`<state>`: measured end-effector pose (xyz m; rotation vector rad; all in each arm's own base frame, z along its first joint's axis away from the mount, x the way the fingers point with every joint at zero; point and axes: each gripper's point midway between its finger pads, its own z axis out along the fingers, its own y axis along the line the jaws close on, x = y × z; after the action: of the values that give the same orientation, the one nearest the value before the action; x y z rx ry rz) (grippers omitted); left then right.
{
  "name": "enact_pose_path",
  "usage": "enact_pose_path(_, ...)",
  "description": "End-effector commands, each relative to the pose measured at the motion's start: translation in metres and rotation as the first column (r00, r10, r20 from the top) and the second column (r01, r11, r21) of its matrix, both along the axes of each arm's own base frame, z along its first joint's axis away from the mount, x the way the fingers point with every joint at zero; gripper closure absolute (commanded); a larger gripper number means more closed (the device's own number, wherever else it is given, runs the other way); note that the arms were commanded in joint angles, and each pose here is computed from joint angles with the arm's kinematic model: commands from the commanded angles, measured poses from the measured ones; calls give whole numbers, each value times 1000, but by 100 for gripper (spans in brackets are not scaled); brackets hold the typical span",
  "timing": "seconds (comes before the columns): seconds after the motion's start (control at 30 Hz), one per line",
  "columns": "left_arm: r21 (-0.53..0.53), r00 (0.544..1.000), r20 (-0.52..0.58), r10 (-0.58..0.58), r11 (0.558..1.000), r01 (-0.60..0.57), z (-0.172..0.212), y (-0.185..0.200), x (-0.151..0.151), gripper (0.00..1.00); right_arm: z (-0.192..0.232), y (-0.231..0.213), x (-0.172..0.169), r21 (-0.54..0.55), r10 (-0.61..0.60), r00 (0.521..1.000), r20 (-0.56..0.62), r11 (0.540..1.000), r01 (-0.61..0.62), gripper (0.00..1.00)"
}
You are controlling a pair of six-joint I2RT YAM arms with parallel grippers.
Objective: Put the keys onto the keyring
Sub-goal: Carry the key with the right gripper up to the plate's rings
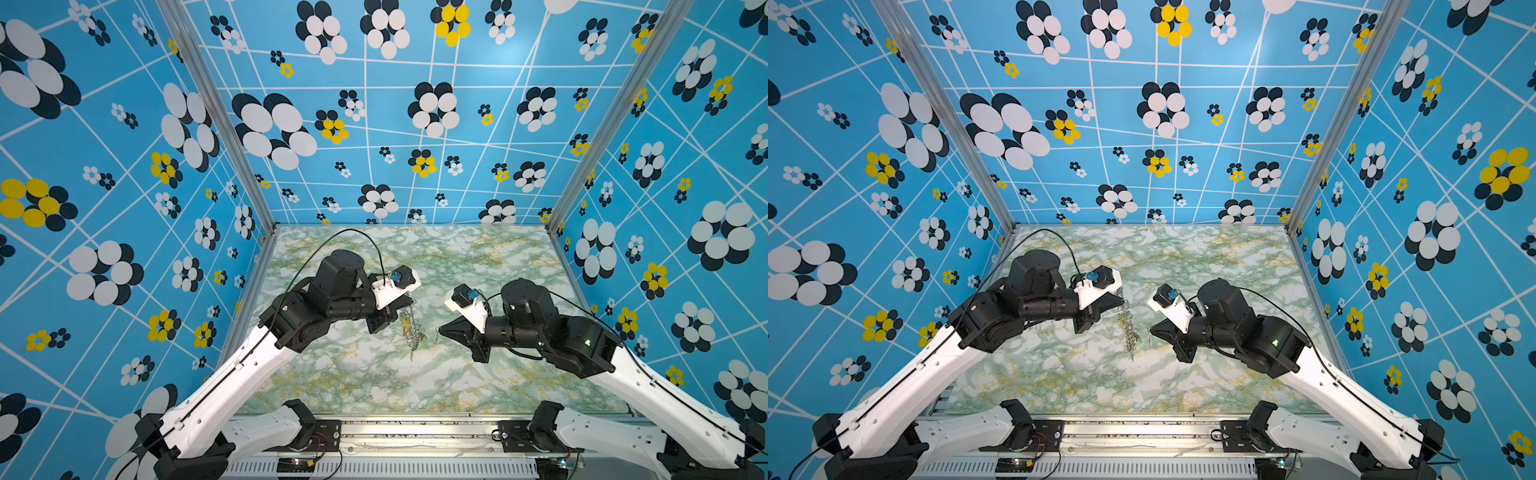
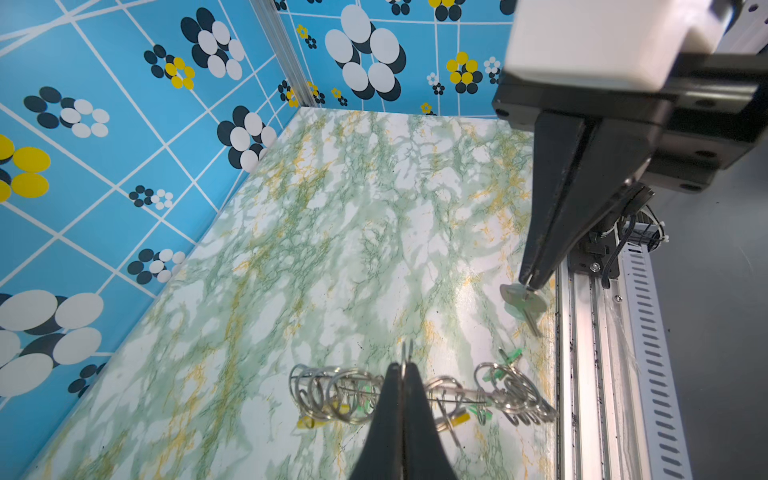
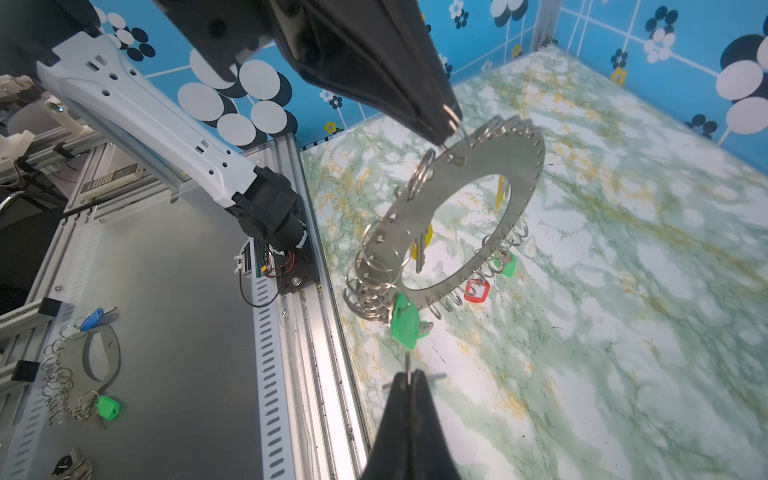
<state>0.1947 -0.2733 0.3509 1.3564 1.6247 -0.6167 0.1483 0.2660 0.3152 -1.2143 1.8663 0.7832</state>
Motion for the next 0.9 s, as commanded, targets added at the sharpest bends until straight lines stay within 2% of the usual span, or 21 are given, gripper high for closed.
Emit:
enact_pose_path(0.0,45,997,78,-27,999,24,12,-4,-1,100,-8,-14,-6,-159,55,998,16,986,-51,100)
enact_pose_path(0.1,78,994,92,-66,995,59,15,-12,-6,100,-6,-17,-2,-215,71,996,47,975,-59,100)
enact_pose_path(0.27,82,987,114,-114,991,105,23,-22,-14,100,6,-19,6,-220,76,989,129,974,-46,100)
enact_pose_path(0.6,0,980,98,-174,985,175,36,-37,-25,100,41,-18,15,-67,24,954,299,998,-4,100)
enact_pose_path(0.87,-34,979,83,-188,981,192,40,-44,-27,100,49,-7,20,-20,27,943,331,1000,-22,100)
